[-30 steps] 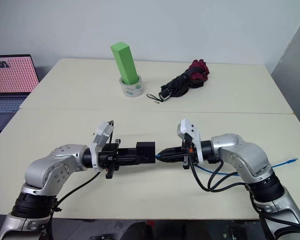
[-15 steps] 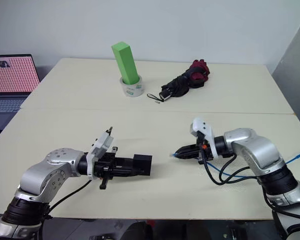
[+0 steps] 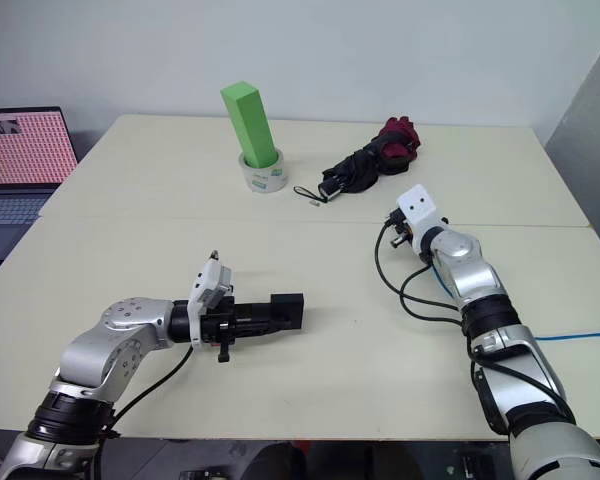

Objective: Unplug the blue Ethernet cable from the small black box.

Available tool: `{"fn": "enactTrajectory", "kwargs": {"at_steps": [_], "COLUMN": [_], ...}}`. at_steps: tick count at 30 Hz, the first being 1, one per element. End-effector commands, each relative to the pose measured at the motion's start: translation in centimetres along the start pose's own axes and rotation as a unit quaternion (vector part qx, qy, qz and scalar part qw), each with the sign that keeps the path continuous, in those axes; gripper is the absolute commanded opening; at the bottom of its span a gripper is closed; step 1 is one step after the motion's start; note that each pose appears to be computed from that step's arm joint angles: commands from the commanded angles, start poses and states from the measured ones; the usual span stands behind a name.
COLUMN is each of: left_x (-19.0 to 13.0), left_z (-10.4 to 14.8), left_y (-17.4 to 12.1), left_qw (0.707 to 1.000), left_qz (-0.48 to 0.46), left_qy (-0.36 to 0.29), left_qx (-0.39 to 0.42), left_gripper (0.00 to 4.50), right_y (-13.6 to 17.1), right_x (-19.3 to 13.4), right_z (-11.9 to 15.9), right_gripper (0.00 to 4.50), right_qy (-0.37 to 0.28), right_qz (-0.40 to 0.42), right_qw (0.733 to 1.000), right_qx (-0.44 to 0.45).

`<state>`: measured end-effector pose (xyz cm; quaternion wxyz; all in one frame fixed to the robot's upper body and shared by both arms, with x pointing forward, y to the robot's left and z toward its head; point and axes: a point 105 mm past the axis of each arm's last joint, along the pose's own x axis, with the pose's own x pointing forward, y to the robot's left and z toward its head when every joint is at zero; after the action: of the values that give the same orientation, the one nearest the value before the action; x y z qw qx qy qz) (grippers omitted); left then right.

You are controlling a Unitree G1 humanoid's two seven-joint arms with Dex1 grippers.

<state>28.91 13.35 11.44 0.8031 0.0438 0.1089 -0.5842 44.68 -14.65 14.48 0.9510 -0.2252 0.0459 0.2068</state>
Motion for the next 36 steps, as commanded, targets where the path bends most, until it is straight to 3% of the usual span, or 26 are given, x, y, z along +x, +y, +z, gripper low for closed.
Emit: {"fn": "enactTrajectory", "kwargs": {"at_steps": [1, 5, 8, 11, 15, 23, 25, 32, 33, 34, 36], "left_x": [-0.4, -0.7, -2.0, -2.9, -4.3, -3.2, -3.1, -3.9, -4.4, -4.7, -5.9], "left_z": [1.5, 1.7, 2.3, 2.1, 1.7, -0.7, -1.5, -2.7, -2.8, -2.7, -2.1], "left_y": [2.0, 3.7, 7.4, 9.6, 11.8, 12.4, 12.3, 11.3, 11.0, 10.7, 9.2], "left_qw": [0.996, 0.988, 0.954, 0.926, 0.887, 0.886, 0.889, 0.892, 0.891, 0.891, 0.894], "left_qz": [0.070, 0.135, 0.277, 0.353, 0.437, 0.447, 0.444, 0.443, 0.445, 0.445, 0.440], "left_qy": [-0.028, -0.047, -0.079, -0.087, -0.105, -0.110, -0.102, -0.085, -0.079, -0.071, -0.052], "left_qx": [0.044, 0.057, 0.086, 0.100, 0.110, 0.060, 0.052, 0.039, 0.042, 0.050, 0.072], "left_gripper": [0.78, 0.78, 0.78, 0.78, 0.78, 0.78, 1.48, 2.89, 2.89, 3.26, 3.42], "right_y": [-1.4, -1.6, 1.8, 7.6, 10.6, 10.8, 10.7, 10.7, 10.7, 10.6, 9.9], "right_x": [-0.5, -1.8, -5.1, -9.7, -11.0, -9.6, -9.4, -9.4, -9.4, -9.4, -9.5], "right_z": [2.1, 3.1, 5.1, 7.3, 8.9, 9.3, 9.3, 9.1, 9.1, 9.0, 8.5], "right_gripper": [1.87, 2.97, 3.77, 4.41, 4.41, 4.41, 4.48, 4.48, 4.48, 4.48, 4.48], "right_qy": [-0.042, -0.064, -0.108, -0.151, -0.160, -0.150, -0.147, -0.140, -0.139, -0.139, -0.136], "right_qz": [-0.009, 0.019, 0.159, 0.334, 0.361, 0.321, 0.312, 0.301, 0.298, 0.295, 0.272], "right_qw": [0.999, 0.998, 0.981, 0.931, 0.919, 0.935, 0.939, 0.943, 0.944, 0.945, 0.952], "right_qx": [-0.007, -0.009, -0.011, 0.008, 0.000, -0.007, -0.007, 0.012, 0.017, 0.022, 0.033]}}
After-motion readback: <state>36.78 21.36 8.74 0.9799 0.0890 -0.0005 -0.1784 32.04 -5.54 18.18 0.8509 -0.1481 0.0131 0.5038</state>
